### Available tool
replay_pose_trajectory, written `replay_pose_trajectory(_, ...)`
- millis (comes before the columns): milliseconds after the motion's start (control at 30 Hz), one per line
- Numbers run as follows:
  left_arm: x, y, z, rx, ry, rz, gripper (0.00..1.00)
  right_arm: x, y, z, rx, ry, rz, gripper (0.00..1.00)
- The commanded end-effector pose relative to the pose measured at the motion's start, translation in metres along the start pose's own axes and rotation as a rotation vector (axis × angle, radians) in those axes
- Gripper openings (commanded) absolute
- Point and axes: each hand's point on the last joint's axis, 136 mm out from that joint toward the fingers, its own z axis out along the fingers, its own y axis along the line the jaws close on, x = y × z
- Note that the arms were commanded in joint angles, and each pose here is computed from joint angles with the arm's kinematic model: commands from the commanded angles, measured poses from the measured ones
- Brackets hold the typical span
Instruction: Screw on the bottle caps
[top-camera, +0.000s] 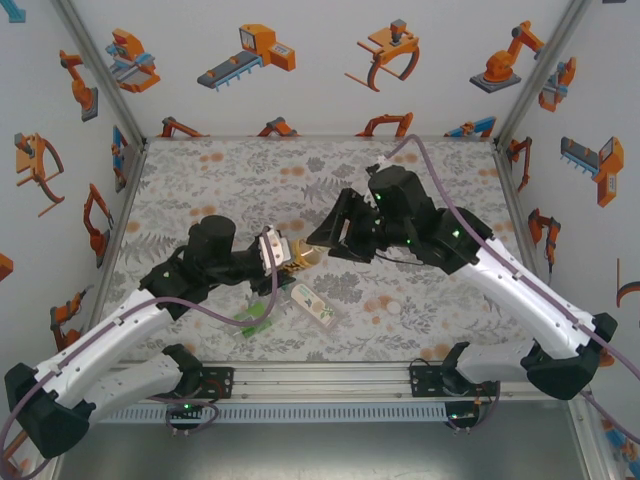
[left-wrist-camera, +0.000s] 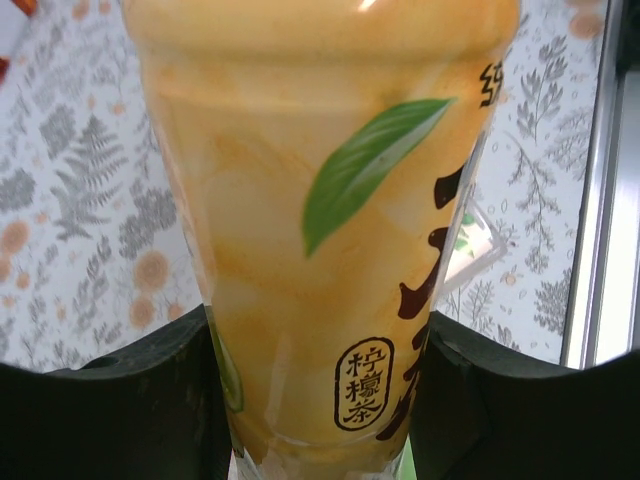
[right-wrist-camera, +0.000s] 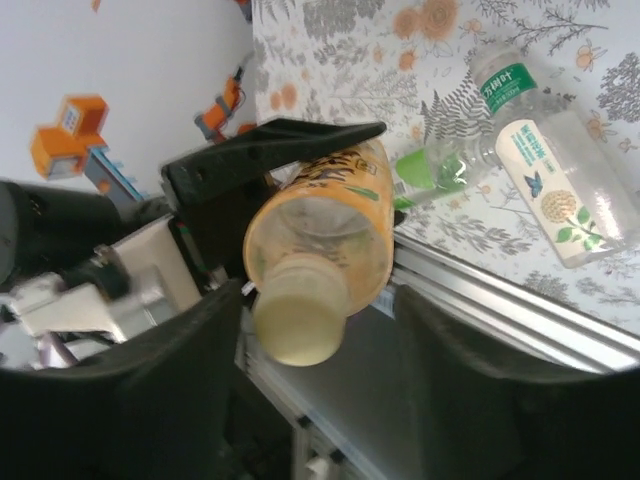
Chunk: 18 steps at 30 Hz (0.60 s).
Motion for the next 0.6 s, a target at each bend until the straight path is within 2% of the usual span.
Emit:
replay_pose_trajectory(0,-0.036,-0.002,-0.010,0.022,-0.119,0.079,0.00,-0.016,0.033,-0.038,-0.097,-0.073,-0.312,0.63)
replay_pose_trajectory(67,-0.036,-0.007,-0.011,0.048,-0.119,0.085,0.00,-0.017,0.042,-0.052,-0.122,-0.107,-0.524,0.64)
replay_pose_trajectory(200,-0.034,-0.019,-0.014,0.108,-0.116,0.104,0.00,0.000,0.064,-0.069,-0.244,-0.087,-0.937,0.64)
replay_pose_trajectory(333,-0.033,-0.025,-0.017,0.149,-0.098,0.105,0.00,0.036,0.075,-0.082,-0.410,0.023,-1.324,0.64)
replay_pose_trajectory(467,-0.033,-0.028,-0.019,0.159,-0.096,0.102,0.00,0.053,0.069,-0.082,-0.473,0.104,-1.550,0.63)
replay_pose_trajectory(567,-0.033,-0.027,-0.019,0.160,-0.094,0.095,0.00,0.054,0.071,-0.075,-0.491,0.108,-1.614,0.61)
